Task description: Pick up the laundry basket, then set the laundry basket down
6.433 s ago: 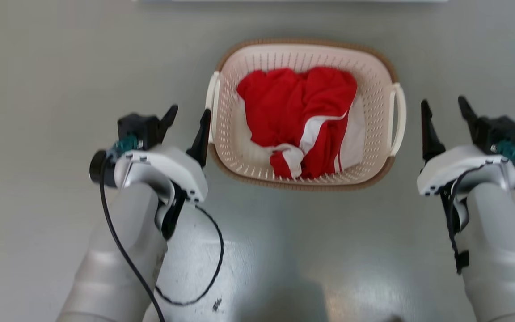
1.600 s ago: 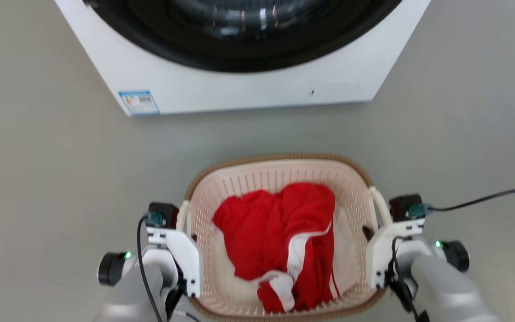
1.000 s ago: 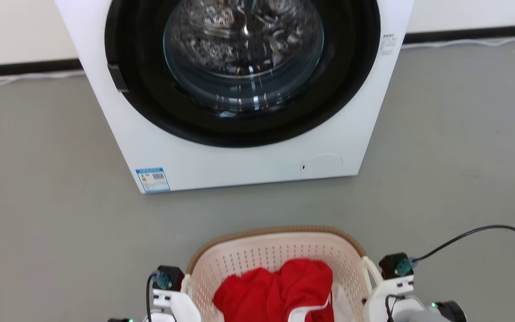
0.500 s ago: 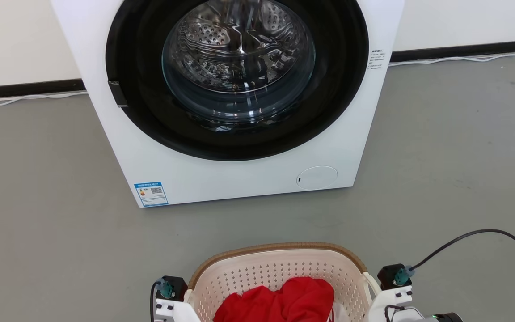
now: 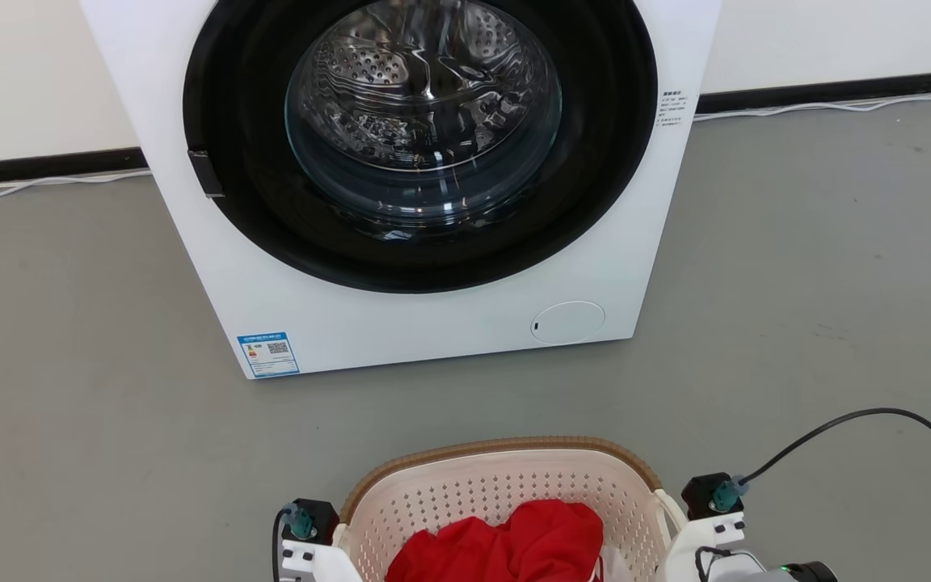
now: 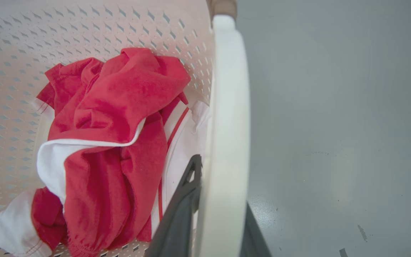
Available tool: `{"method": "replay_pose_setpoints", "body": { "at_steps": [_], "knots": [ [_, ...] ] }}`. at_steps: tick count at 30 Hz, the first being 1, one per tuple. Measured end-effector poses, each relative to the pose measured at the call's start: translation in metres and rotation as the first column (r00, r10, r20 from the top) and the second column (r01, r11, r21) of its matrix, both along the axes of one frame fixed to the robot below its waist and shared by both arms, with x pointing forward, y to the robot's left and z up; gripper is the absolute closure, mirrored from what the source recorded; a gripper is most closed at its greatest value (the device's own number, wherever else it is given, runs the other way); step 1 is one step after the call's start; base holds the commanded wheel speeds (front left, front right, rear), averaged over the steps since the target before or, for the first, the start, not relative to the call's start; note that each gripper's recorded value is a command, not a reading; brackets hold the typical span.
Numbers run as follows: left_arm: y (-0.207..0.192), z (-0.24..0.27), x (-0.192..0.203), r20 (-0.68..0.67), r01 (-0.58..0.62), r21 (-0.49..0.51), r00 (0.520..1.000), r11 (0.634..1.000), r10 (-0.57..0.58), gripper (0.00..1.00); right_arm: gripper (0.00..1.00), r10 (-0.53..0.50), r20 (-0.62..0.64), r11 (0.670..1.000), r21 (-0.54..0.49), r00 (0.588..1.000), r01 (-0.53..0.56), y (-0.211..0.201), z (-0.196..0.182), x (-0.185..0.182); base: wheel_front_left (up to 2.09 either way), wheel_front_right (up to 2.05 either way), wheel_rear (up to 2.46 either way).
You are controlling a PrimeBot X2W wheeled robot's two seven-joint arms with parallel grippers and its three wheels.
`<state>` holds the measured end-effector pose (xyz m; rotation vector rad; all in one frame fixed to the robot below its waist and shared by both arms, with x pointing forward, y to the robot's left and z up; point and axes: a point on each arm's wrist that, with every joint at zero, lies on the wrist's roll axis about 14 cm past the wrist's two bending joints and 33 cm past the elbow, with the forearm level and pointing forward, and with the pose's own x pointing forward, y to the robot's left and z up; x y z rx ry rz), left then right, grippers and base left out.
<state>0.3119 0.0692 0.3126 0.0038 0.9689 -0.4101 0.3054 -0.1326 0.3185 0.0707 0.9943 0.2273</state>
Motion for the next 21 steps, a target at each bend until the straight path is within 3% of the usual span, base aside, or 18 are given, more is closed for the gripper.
{"method": "replay_pose_setpoints", "body": {
  "at_steps": [21],
  "knots": [
    [0.001, 0.01, 0.015, 0.026, -0.001, 0.012, 1.0, 1.0, 0.0, 1.0, 1.0, 0.026, 0.035, 1.0, -0.011, 0.999, -0.025, 0.002, 0.011, 0.014, 0.0, 0.0, 0.0]
  ]
}}
